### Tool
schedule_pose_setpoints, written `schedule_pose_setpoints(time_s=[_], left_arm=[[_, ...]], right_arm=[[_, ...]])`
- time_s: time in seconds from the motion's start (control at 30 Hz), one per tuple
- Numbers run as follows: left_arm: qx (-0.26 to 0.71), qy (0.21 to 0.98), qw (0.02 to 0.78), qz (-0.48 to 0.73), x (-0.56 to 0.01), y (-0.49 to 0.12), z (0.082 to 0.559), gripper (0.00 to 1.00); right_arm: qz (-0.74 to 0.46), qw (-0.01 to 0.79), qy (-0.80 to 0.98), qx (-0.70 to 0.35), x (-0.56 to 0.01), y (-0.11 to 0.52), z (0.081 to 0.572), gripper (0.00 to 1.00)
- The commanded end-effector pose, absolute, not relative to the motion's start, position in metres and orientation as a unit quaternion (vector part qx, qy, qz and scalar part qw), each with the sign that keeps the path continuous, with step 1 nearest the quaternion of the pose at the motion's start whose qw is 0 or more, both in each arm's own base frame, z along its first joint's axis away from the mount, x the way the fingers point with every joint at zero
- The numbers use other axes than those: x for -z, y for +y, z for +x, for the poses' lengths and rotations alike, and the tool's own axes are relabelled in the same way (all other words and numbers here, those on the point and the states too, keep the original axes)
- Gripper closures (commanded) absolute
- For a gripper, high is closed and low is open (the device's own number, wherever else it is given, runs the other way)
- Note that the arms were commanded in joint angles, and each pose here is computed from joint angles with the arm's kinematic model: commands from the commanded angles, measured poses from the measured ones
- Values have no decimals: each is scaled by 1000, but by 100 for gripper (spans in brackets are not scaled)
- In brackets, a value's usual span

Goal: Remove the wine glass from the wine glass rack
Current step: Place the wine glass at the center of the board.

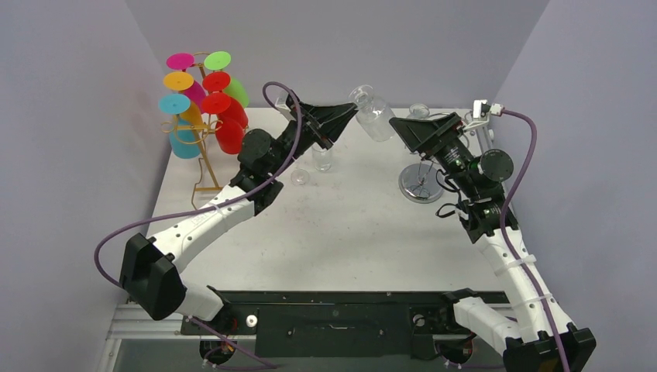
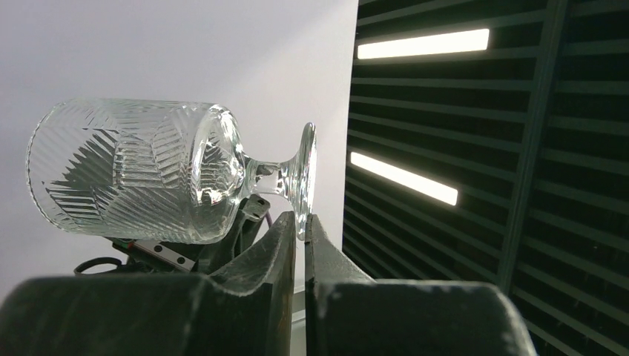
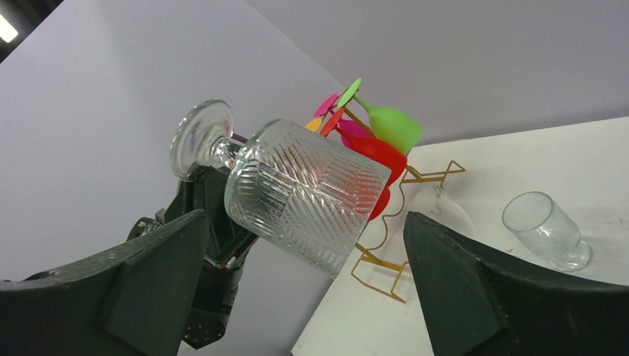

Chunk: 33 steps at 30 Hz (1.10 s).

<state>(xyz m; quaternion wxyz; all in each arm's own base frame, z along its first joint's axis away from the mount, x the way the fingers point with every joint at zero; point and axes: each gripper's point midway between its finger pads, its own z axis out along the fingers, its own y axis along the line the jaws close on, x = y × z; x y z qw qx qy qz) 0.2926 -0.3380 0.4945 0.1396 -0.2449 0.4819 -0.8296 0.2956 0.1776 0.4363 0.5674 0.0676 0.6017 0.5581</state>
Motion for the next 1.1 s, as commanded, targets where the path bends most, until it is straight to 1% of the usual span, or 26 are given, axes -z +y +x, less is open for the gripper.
schedule_pose_setpoints(time_s=[0.0,0.23,0.37,0.43,0.57,0.7,0.73,0.77,0.83,0.93,1.07], left_arm=[[890,386,160,-184,-567,-302,252,100],[894,381,152,-179,-568,-304,247,100],[901,372,144,-174,-569,-304,246,100],[903,367,139,-173,-570,-304,244,100],[908,360,132,-170,-571,-304,242,100],[912,353,125,-166,-573,-303,239,100],[913,352,123,-166,-573,-303,239,100],[913,353,122,-166,-573,-304,239,100],[913,353,119,-165,-572,-305,238,100],[914,353,116,-162,-571,-309,237,100],[913,360,113,-156,-566,-313,236,100]], right_arm=[[39,574,568,-589,-454,188,287,0],[25,561,547,-621,-464,197,279,0],[14,552,524,-648,-473,201,271,3],[9,547,511,-663,-478,203,266,5],[-1,538,483,-691,-489,204,258,13],[-11,534,457,-711,-501,204,249,24],[-15,534,451,-715,-505,205,247,29],[-16,532,448,-718,-507,205,246,32],[-19,530,440,-724,-511,206,243,42],[-22,528,433,-730,-514,207,240,52],[-20,531,433,-728,-516,205,239,69]])
